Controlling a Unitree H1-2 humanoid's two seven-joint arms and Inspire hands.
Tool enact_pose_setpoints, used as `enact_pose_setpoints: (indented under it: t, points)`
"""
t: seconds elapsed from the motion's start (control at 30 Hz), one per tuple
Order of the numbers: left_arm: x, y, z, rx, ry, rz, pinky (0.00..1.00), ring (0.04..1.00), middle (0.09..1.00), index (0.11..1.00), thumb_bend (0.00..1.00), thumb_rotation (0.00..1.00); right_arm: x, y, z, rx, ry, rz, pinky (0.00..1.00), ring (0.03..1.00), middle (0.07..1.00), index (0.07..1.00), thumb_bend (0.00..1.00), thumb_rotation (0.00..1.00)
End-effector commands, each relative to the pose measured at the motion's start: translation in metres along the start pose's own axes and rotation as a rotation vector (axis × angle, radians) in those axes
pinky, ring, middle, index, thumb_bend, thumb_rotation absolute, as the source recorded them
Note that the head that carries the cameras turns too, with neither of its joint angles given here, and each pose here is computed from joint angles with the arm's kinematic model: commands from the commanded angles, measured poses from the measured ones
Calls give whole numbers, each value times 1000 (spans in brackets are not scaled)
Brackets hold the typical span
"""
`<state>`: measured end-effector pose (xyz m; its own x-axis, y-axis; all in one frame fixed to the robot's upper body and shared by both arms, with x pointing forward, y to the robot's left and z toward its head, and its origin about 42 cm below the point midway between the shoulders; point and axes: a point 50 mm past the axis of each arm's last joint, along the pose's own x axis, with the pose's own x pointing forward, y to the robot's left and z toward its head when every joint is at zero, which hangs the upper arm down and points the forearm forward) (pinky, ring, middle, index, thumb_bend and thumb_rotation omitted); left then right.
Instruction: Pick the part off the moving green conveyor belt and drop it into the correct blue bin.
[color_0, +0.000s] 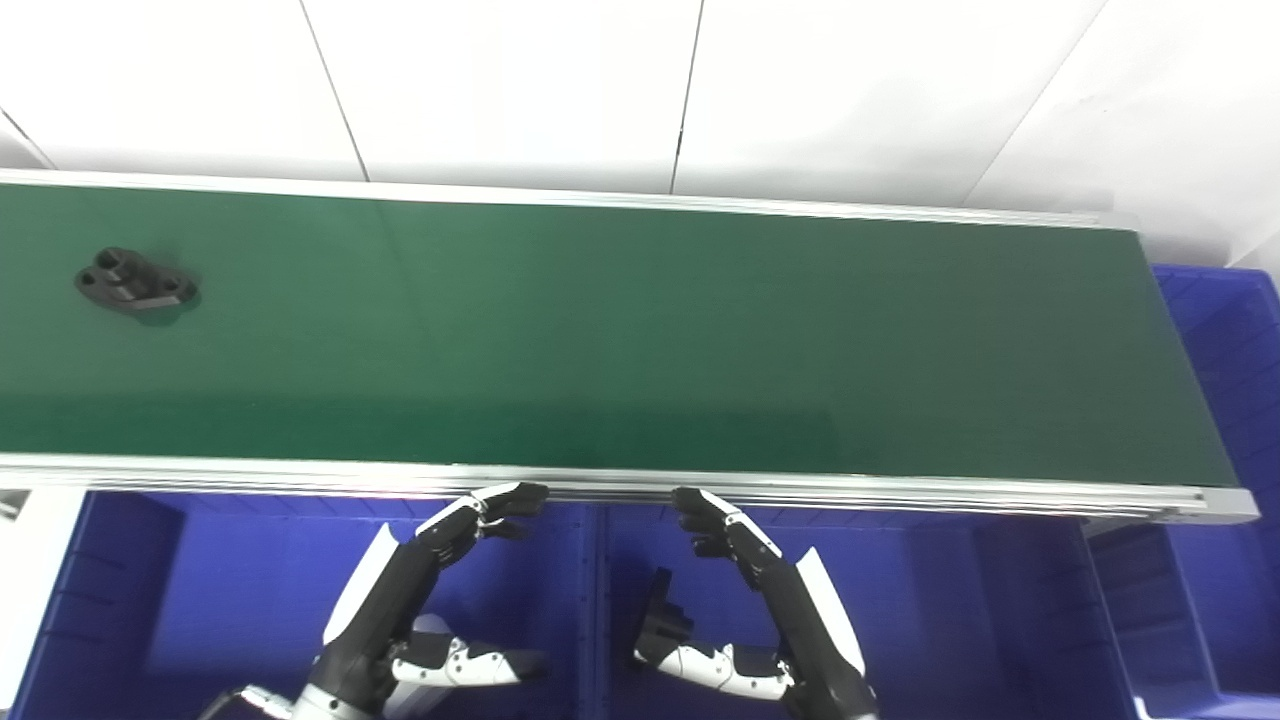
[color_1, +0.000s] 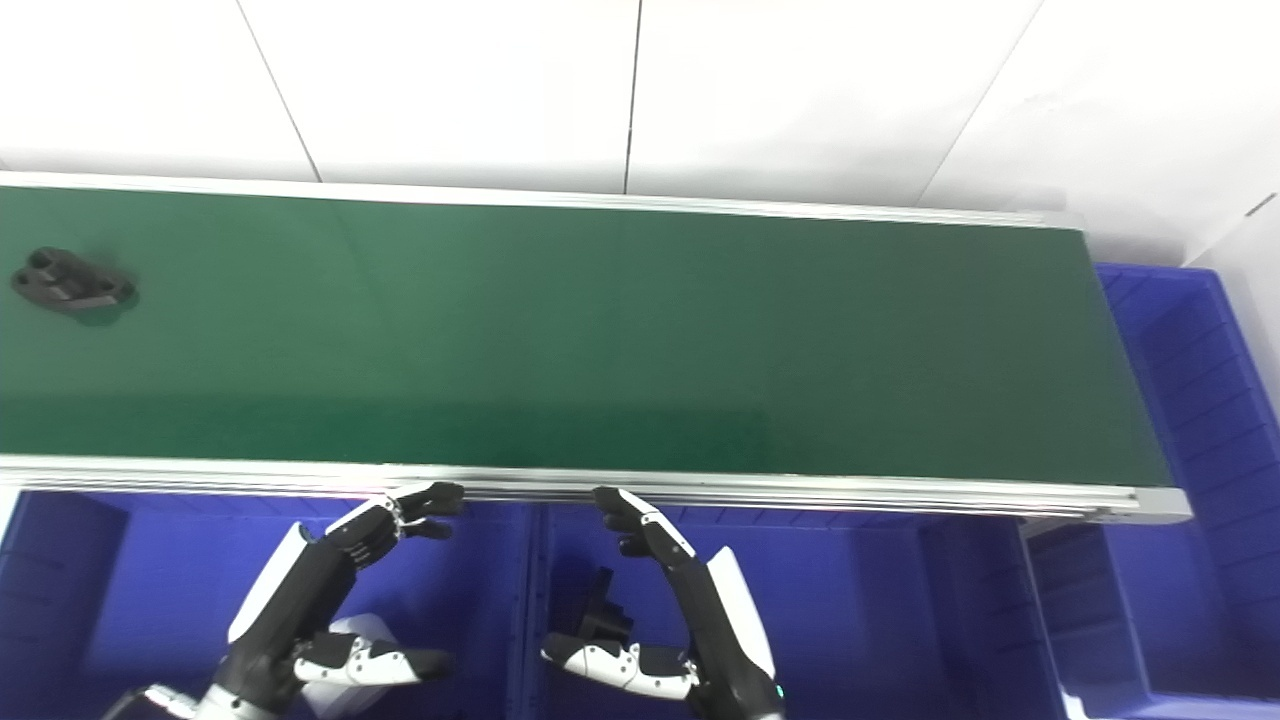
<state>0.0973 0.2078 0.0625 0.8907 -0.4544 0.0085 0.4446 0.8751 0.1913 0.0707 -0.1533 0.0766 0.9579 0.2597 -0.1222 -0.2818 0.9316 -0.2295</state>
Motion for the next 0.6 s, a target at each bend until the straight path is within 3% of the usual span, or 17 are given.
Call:
enact_pose_setpoints:
  t: [0.0,0.23,0.57]
  points:
    - [-1,-2,3,32,-29,12,695,777,818,783,738,363,-4,0,0,17,-40,2,770,830,848,850,705,249]
    - [0,-14,-8,16,0,20,668,754,801,758,778,306,-6,-2,-15,33,-53,-4,745,818,842,843,711,218]
    - [2,-18,-14,17,11,31,642,730,775,732,791,305,-3,-2,-24,43,-66,-7,733,809,830,830,699,159]
